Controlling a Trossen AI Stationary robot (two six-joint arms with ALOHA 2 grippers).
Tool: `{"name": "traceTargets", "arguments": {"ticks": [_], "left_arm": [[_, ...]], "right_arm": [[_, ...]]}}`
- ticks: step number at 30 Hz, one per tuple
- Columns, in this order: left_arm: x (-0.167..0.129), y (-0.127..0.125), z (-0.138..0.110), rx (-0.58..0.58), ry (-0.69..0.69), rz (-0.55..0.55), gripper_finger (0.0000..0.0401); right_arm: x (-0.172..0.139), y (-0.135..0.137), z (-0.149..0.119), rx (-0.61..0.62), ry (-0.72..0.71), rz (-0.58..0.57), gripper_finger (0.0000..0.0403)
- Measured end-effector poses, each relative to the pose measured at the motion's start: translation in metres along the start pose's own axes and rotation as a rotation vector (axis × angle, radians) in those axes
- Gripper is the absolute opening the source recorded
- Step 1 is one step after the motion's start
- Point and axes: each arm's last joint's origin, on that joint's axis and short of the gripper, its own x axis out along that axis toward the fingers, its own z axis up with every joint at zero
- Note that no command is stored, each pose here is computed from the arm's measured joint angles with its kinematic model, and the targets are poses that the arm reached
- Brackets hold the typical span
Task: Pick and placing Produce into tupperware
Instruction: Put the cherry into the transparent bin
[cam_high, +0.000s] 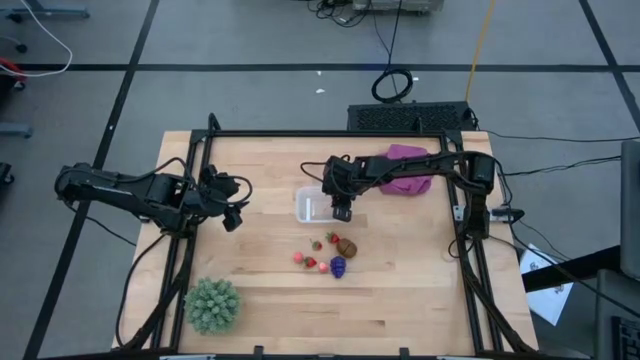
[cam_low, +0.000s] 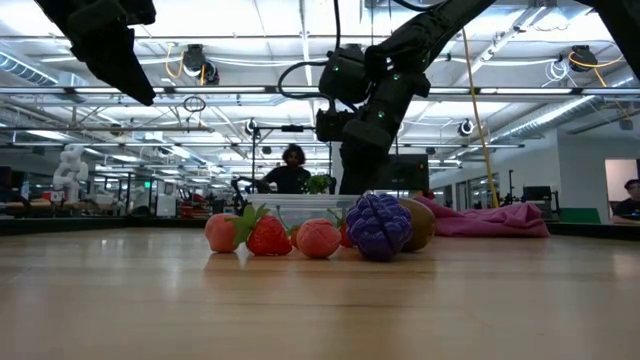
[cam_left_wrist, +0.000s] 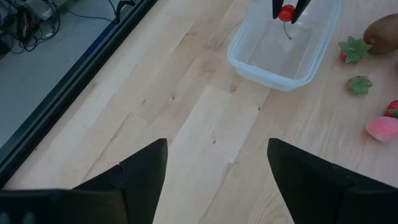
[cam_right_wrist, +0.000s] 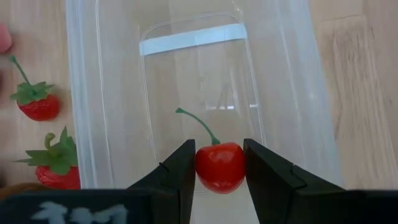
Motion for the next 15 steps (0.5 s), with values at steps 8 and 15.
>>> {"name": "traceTargets", "arguments": {"ticks": [8, 15], "left_arm": [[0.0, 0.0, 0.0, 0.0, 0.0, -0.001, 0.028], [0.0, 0.0, 0.0, 0.0, 0.0, 0.0, 0.028]], "right_arm": [[0.002, 0.0, -0.003, 0.004, 0.007, 0.001, 0.0112], [0.009, 0.001, -0.012, 0.016, 0.022, 0.002, 0.0112]]}}
